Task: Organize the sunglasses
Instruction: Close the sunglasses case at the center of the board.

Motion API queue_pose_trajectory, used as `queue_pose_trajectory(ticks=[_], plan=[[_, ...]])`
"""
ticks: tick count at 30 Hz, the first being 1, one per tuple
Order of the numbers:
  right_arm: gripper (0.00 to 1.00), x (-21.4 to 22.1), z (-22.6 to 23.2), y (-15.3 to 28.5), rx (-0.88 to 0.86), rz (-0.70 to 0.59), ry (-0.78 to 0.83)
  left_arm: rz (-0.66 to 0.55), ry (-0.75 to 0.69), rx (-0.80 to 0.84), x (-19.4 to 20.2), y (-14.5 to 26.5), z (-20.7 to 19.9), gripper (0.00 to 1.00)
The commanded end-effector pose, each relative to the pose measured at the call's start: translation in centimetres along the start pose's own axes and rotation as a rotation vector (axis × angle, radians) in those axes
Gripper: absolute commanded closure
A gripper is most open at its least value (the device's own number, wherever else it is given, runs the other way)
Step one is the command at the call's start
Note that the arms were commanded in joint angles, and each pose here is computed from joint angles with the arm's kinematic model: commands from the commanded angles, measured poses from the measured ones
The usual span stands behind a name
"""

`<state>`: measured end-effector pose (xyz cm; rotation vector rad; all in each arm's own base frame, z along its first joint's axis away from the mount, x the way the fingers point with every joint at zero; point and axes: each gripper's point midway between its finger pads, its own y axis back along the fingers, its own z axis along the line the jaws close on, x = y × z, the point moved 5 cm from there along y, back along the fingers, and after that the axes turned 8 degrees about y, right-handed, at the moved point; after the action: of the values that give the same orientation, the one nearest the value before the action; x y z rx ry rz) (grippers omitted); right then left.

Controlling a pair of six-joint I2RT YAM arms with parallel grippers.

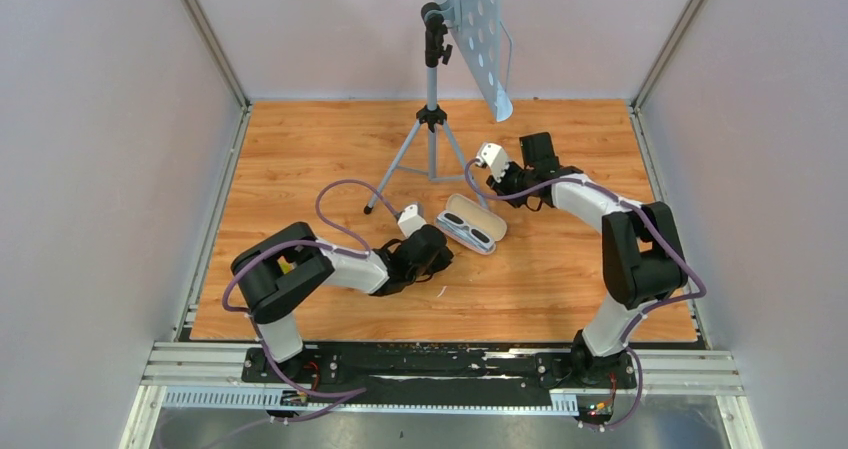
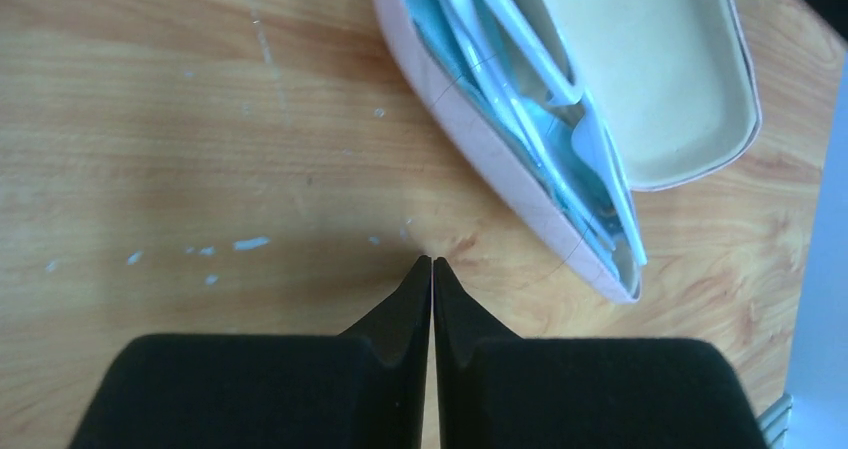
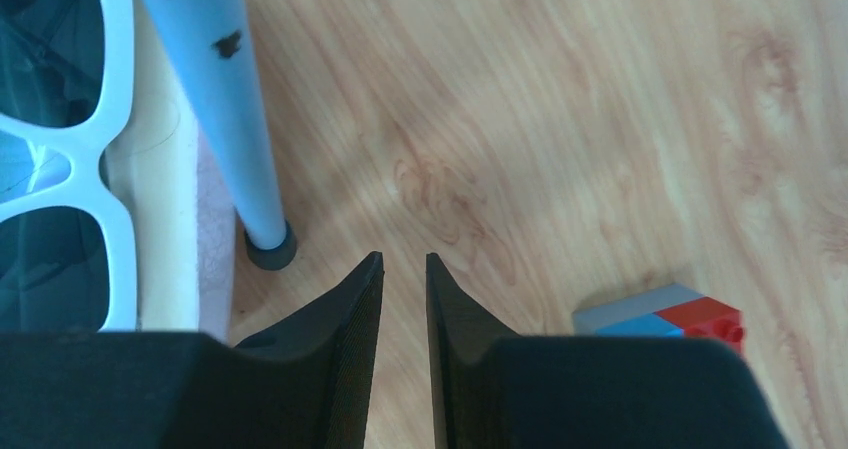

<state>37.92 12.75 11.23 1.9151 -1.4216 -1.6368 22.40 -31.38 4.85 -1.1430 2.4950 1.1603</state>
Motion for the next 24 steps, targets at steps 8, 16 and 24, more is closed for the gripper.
queue_pose_trajectory(ticks=[8, 16, 24], plan=[[0.74, 0.0, 5.2, 1.2, -0.139, -0.091, -0.052, -0.062, -0.003, 0.021, 0.0, -2.6, -1.7, 0.96], [0.74, -2.6, 13.2, 1.2, -0.202, -0.051, 0.208, -0.103, -0.004, 0.132, -0.6, -2.8, -3.6, 0.98], [0.74, -2.9, 13.8, 0.2, -0.114, 0.049, 0.242, -0.107, 0.047, 0.188, -0.6, -1.9, -3.3, 1.00]])
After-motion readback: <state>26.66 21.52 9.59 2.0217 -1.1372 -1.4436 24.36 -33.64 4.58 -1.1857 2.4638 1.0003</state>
